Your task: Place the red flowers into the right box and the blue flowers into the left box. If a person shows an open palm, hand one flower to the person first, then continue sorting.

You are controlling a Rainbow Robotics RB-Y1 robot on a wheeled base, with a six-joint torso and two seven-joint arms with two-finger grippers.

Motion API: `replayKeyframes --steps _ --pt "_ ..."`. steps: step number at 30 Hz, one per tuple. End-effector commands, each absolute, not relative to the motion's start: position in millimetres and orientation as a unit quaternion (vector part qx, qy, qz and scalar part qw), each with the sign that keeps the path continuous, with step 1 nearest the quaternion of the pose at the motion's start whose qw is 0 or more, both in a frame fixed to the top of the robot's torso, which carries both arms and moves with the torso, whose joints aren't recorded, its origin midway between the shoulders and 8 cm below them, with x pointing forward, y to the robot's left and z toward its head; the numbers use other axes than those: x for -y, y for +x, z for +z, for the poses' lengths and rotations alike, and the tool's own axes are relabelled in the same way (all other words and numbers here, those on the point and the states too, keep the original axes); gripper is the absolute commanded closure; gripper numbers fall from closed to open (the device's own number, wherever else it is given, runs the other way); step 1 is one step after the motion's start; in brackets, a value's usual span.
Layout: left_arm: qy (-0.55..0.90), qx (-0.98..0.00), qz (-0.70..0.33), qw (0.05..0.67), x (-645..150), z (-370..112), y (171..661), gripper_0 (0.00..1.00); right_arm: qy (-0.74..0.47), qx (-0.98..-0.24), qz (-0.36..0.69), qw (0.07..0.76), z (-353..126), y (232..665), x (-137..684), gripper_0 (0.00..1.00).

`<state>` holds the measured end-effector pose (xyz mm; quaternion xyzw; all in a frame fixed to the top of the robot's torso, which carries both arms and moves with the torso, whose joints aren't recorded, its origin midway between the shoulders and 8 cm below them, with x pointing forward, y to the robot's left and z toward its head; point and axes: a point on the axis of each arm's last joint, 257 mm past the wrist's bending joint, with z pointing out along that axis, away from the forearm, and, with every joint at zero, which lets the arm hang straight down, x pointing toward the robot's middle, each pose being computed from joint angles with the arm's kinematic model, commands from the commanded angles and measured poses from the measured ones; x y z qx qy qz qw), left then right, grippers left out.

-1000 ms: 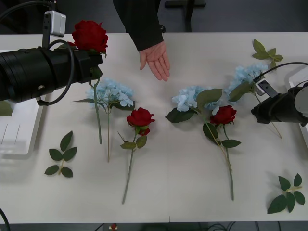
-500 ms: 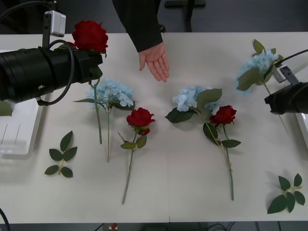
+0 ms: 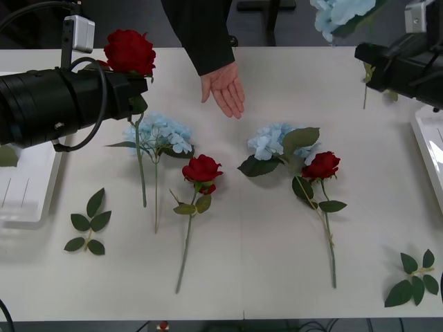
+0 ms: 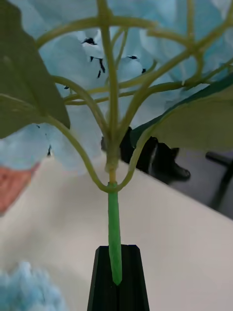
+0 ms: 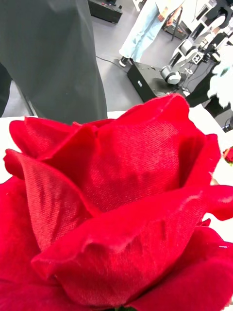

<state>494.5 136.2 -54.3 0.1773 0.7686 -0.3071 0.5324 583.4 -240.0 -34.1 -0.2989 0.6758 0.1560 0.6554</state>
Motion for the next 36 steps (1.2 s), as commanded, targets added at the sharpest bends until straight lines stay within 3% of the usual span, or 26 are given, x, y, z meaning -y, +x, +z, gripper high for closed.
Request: replayKeyframes --steps 1,11,24,25,27,28,30,36 --pt "0.189 -0.763 -0.303 0.539 -134.5 -46.4 490.0 1.00 -0.303 -0.607 0.159 0.717 31.9 587.0 198.5 1.00" --pt "0.187 -0.763 -0.305 0.538 -134.1 -46.4 490.0 1.00 -0.236 -0.543 0.171 0.787 82.1 598.6 148.1 1.00" --pt "0.184 -0.764 -0.308 0.537 -133.9 -46.3 489.8 1.00 -0.231 -0.532 0.180 0.795 91.5 593.4 142.9 1.00" --pt "0.184 -0.764 -0.307 0.537 -134.2 -46.3 489.8 1.00 -0.230 -0.532 0.180 0.795 91.9 593.4 143.2 0.87" --pt "0.184 -0.764 -0.307 0.537 -134.2 -46.3 489.8 1.00 -0.230 -0.532 0.182 0.795 91.9 593.1 142.7 0.42" --pt "0.184 -0.764 -0.308 0.537 -134.0 -46.2 489.6 1.00 -0.229 -0.532 0.184 0.794 91.5 592.8 142.8 0.25" --pt "0.184 -0.764 -0.308 0.537 -134.0 -46.2 489.6 1.00 -0.226 -0.532 0.190 0.793 90.6 592.2 142.6 0.00" --pt "0.183 -0.764 -0.310 0.536 -133.7 -46.0 489.4 1.00 -0.229 -0.533 0.195 0.791 87.7 589.5 140.9 0.00"
